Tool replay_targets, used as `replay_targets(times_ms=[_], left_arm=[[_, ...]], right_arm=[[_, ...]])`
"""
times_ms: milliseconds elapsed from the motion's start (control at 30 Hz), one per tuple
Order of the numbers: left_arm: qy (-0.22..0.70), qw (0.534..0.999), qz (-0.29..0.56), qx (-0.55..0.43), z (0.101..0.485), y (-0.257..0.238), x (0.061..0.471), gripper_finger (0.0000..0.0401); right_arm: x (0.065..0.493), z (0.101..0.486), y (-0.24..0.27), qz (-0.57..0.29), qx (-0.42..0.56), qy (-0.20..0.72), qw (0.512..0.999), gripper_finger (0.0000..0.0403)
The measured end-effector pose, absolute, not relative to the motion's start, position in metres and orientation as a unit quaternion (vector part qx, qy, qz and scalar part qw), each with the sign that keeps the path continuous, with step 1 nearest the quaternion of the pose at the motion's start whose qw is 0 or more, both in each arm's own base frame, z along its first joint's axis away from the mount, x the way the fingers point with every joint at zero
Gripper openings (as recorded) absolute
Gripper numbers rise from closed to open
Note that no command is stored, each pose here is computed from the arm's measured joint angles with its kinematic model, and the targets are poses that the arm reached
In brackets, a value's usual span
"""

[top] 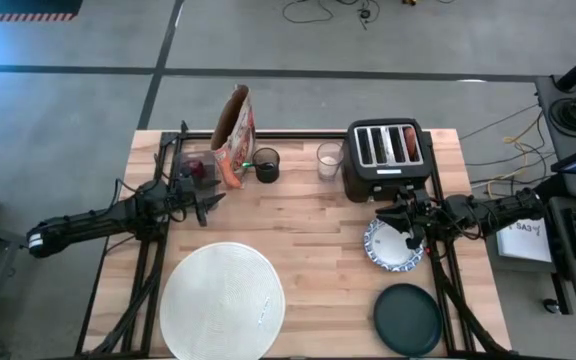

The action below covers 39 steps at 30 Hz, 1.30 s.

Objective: Arrange a breakfast setting

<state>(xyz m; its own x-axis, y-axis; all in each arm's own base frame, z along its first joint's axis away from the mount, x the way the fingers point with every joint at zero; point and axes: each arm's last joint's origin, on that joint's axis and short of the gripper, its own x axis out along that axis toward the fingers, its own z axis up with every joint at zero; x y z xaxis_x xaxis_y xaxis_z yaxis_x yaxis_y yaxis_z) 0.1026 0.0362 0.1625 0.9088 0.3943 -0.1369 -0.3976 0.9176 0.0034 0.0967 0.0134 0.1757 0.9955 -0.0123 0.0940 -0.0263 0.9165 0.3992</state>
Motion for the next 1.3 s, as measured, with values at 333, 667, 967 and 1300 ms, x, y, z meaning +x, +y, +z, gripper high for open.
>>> replay_targets(times_ms=[333, 667, 967, 1300], left_arm=[[0.067, 0.977, 0.199, 0.048, 0.165, 0.036, 0.103, 0.0189], [0.013, 0.99, 0.137, 0.031, 0.174, 0.033, 0.105, 0.0189], [-0.027, 0.989, 0.137, -0.048, 0.18, 0.033, 0.105, 0.0189], [-0.065, 0.972, 0.126, -0.188, 0.184, 0.034, 0.108, 0.0189]], right_arm=[[0.097, 0.176, 0.013, 0.004, 0.204, -0.047, 0.978, 0.0073], [0.097, 0.176, 0.013, 0.004, 0.204, -0.048, 0.978, 0.0073], [0.097, 0.176, 0.013, 0.004, 0.204, -0.047, 0.978, 0.0073], [0.097, 0.176, 0.013, 0.004, 0.204, -0.047, 0.978, 0.0073]])
